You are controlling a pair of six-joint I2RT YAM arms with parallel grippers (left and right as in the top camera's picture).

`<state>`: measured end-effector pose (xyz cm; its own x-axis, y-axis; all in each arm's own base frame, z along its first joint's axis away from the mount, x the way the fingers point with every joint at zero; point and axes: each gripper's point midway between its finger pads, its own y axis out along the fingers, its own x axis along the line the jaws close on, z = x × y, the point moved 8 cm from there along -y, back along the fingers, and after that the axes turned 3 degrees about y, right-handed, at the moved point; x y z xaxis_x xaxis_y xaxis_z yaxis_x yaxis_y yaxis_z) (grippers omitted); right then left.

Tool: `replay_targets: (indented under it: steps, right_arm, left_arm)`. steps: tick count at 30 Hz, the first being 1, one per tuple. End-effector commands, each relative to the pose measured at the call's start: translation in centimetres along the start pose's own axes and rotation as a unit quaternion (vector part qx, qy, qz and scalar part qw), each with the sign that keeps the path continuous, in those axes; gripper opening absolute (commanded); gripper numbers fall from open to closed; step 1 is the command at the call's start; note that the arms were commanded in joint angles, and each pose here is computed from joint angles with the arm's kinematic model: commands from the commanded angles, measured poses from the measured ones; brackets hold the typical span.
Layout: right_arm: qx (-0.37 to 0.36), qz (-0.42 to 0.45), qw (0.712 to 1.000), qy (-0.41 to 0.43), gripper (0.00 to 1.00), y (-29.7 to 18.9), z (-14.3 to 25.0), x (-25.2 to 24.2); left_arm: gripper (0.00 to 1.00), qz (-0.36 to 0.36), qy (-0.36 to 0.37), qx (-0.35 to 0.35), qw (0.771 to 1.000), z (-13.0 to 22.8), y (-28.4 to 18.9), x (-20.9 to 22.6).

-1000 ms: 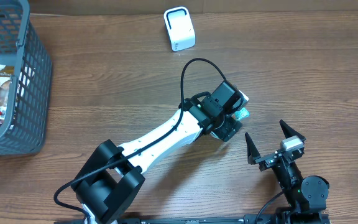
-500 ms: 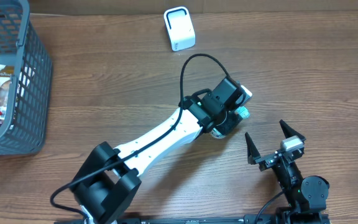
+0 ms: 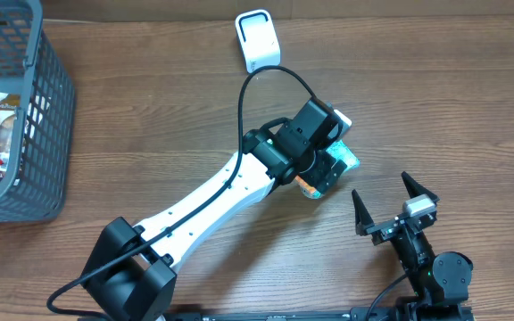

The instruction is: Scan the item barcode

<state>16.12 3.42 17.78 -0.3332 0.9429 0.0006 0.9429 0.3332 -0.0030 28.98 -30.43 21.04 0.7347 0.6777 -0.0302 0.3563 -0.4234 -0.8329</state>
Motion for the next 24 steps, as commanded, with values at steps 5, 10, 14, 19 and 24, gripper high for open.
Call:
replay_targets:
  steps: [5, 10, 14, 19, 24]
  right_arm:
    - [-0.001, 0.003, 1.0, 0.003, 1.0, 0.0, 0.2, 0.0]
    - [-0.001, 0.003, 1.0, 0.003, 1.0, 0.0, 0.2, 0.0]
    - [-0.001, 0.003, 1.0, 0.003, 1.0, 0.0, 0.2, 0.0]
    - [-0.001, 0.003, 1.0, 0.003, 1.0, 0.0, 0.2, 0.0]
    - [-0.001, 0.003, 1.0, 0.003, 1.0, 0.0, 0.2, 0.0]
  left_arm:
    - [1.0, 0.026, 0.023, 0.036, 0.999, 0.8, 1.7, -0.8]
    - [1.0, 0.052, 0.024, 0.039, 0.998, 0.9, 3.8, -1.2]
    - [1.0, 0.072, 0.023, 0.037, 0.996, 0.9, 4.6, -1.6]
    - [0.96, 0.058, 0.032, 0.046, 0.997, 1.3, 5.5, -1.2]
    - [0.69, 0.059, 0.036, 0.063, 0.996, 2.0, 6.9, -1.2]
